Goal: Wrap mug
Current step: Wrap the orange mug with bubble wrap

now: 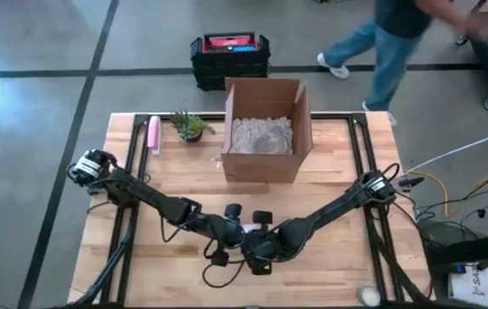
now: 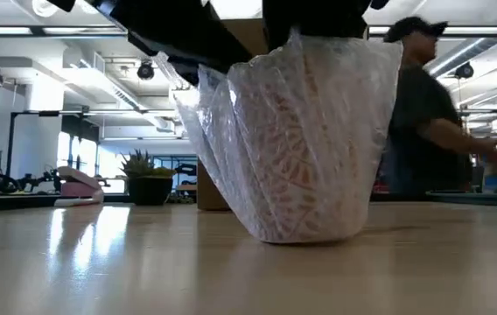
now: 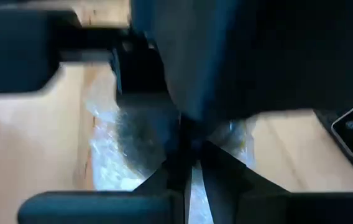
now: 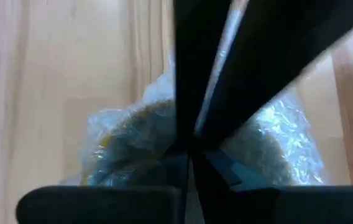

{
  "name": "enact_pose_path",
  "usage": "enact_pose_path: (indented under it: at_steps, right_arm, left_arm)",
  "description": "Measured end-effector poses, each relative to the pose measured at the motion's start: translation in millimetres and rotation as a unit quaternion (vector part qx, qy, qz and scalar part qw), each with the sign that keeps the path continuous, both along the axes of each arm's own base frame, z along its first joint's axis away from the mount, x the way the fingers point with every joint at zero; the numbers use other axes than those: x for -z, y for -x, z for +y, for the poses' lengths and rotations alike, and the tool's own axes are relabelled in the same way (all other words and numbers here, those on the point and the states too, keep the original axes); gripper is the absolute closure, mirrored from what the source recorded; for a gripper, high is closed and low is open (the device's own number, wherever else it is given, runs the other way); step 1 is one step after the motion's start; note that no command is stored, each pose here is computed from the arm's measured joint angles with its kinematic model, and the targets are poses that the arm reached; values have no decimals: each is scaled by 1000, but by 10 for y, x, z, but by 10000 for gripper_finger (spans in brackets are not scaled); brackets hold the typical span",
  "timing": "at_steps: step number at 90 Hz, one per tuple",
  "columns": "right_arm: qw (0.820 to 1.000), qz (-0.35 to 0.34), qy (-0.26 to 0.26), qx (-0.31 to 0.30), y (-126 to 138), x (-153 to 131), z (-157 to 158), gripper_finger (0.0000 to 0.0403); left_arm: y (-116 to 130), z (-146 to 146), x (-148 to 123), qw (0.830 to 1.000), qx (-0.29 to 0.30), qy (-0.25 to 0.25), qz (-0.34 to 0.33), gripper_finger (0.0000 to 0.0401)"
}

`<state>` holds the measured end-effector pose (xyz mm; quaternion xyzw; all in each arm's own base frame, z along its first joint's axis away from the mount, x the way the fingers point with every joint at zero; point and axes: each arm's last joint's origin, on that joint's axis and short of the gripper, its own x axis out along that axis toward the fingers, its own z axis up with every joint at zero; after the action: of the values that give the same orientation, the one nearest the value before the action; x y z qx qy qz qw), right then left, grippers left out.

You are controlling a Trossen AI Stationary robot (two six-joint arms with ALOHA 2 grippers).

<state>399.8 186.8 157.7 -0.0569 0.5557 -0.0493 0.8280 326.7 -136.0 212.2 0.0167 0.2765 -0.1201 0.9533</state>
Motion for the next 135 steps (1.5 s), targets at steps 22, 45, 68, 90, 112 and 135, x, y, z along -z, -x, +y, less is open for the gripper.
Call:
enact_pose_path:
  at_steps: [22, 45, 68, 90, 112, 135]
  right_arm:
    - [1000, 1, -5, -1, -2, 12, 2, 395]
    - [1000, -1, -7, -5, 0, -48, 10, 395]
    - [1000, 6, -17, -11, 51, -314, 0, 395]
    - [996, 61, -68, -23, 155, -536, -1, 395]
    - [994, 81, -71, -10, 152, -430, -13, 395]
    - [993, 108, -47, -19, 40, -85, -34, 395]
  left_arm:
    - [-59, -7, 136, 1000, -5, -4, 13, 381]
    - [-70, -10, 157, 1000, -5, -6, 16, 381]
    - [-63, -6, 140, 1000, -4, -7, 14, 381]
    - [-61, -4, 143, 1000, -4, -7, 16, 381]
    - [-64, -6, 137, 1000, -4, -6, 12, 381]
    - [-69, -8, 130, 1000, -4, -4, 8, 381]
